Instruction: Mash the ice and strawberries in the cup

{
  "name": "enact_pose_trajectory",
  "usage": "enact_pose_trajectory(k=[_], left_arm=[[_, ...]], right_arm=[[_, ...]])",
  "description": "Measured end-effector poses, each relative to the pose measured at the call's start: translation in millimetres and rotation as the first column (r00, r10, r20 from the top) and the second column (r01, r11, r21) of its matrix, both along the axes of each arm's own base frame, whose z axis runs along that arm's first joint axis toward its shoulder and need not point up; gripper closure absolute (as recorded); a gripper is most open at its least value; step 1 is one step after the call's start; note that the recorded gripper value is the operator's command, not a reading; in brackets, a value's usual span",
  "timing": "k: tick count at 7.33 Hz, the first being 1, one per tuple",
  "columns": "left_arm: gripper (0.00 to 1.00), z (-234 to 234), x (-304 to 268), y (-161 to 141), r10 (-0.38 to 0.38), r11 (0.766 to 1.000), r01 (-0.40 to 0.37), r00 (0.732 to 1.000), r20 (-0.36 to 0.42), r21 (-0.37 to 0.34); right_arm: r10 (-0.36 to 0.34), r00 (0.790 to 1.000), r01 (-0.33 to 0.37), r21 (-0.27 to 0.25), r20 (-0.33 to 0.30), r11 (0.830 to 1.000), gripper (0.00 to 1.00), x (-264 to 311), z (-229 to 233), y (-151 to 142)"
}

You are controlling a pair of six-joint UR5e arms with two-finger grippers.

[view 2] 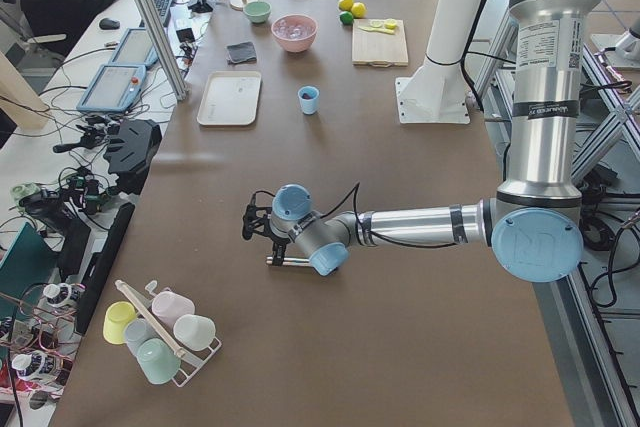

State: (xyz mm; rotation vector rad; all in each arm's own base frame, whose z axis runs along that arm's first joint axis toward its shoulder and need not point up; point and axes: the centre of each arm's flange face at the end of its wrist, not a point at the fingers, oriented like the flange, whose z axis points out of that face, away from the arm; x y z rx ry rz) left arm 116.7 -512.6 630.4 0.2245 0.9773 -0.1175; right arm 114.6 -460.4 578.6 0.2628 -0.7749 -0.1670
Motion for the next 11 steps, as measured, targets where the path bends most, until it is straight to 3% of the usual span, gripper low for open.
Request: enact_pose_trajectory(k=[4, 7, 11], left_arm=[[0.02, -25, -25, -11, -0.037, 0.999, 0.037, 0.999, -0.025, -0.001], [0.02, -51, -61, -25, -0.104, 0.994, 0.103, 0.995, -0.008, -0.043], [0.02, -92, -98, -30, -0.098, 0.994, 0.1, 0.994, -0.041, 0.041]], right_arm=[[-0.005, 1.0, 0.005, -0.011, -0.02, 1.0, 0.01, -1, 7, 1], [-0.017, 1.0, 0.017, -0.003, -0.023, 1.0, 0.01, -7, 2, -1], [-0.015, 1.0, 0.015, -0.004, -0.022, 1.0, 0.01, -6, 2, -2]])
